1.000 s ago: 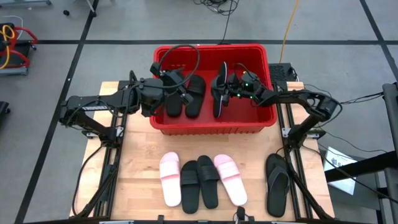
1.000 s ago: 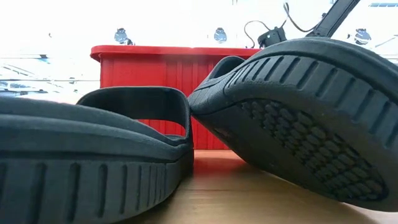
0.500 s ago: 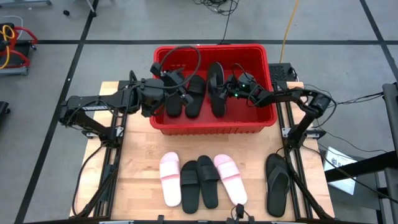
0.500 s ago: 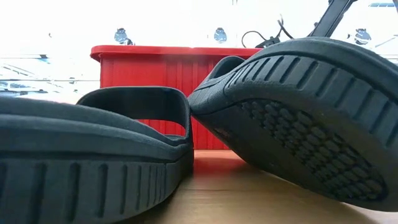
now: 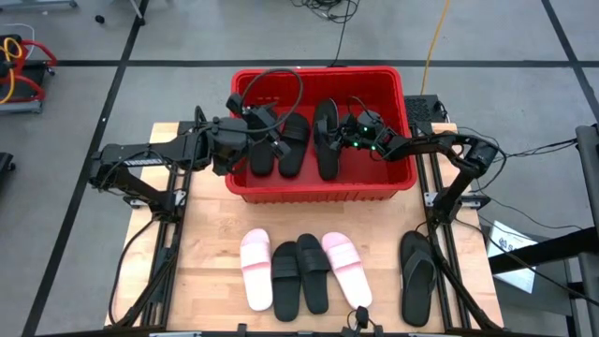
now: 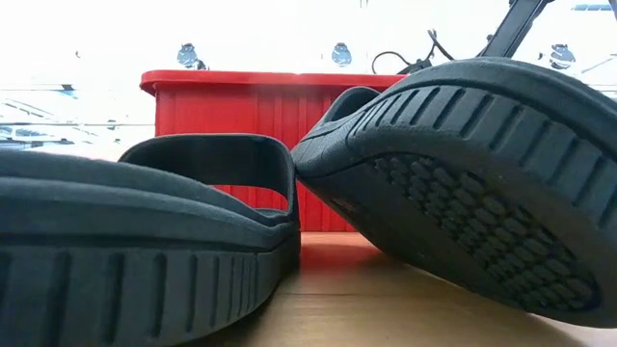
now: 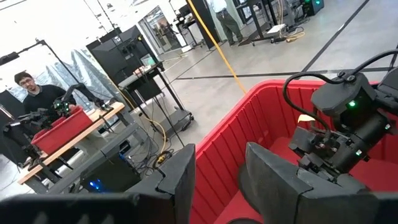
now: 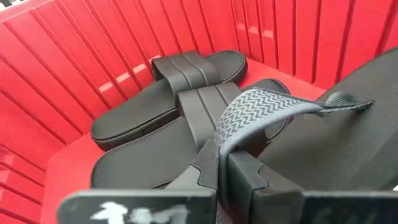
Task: Pick and place slides into bin
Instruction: Put the black slipper into the red container
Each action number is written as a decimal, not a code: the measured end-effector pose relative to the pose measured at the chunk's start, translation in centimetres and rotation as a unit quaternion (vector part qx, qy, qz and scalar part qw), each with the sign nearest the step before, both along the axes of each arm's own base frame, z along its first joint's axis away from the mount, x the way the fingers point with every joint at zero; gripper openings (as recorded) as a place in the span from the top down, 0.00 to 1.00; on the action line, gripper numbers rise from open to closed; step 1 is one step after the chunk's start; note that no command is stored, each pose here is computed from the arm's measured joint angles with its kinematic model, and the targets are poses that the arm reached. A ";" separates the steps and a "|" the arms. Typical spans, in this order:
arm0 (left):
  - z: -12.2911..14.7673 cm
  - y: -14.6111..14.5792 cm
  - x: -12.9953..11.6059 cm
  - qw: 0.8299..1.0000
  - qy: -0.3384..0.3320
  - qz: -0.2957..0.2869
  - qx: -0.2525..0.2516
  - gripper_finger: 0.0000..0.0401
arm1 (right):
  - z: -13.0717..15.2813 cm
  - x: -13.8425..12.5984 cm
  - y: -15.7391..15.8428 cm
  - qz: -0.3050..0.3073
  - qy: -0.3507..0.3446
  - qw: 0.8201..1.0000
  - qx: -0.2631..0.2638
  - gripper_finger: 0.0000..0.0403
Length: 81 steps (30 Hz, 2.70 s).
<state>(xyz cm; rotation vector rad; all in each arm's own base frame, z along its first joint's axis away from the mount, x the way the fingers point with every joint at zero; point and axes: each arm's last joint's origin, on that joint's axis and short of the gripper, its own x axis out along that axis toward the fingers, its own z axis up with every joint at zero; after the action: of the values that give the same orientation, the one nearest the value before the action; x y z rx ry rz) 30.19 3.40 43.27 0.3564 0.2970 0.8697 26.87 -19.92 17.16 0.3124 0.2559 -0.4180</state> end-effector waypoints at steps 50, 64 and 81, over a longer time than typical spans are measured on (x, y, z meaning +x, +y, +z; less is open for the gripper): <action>0.0 0.0 0.0 1.000 0.000 0.000 0.000 0.63 | -1.3 -0.6 -0.1 -0.050 0.102 0.993 -0.037 0.65; 0.0 0.0 0.0 1.000 0.000 0.000 0.000 0.63 | -0.8 -0.3 0.1 0.027 0.079 0.993 -0.081 0.99; 0.0 0.0 0.0 1.000 -0.001 0.000 0.000 0.63 | -0.9 -0.3 -0.1 0.033 0.082 0.991 -0.100 0.94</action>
<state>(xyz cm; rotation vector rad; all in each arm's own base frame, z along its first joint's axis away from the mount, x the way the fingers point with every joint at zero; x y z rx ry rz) 30.19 3.41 43.29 0.3565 0.2958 0.8705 26.61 -20.01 16.26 0.0722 0.3800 -0.4010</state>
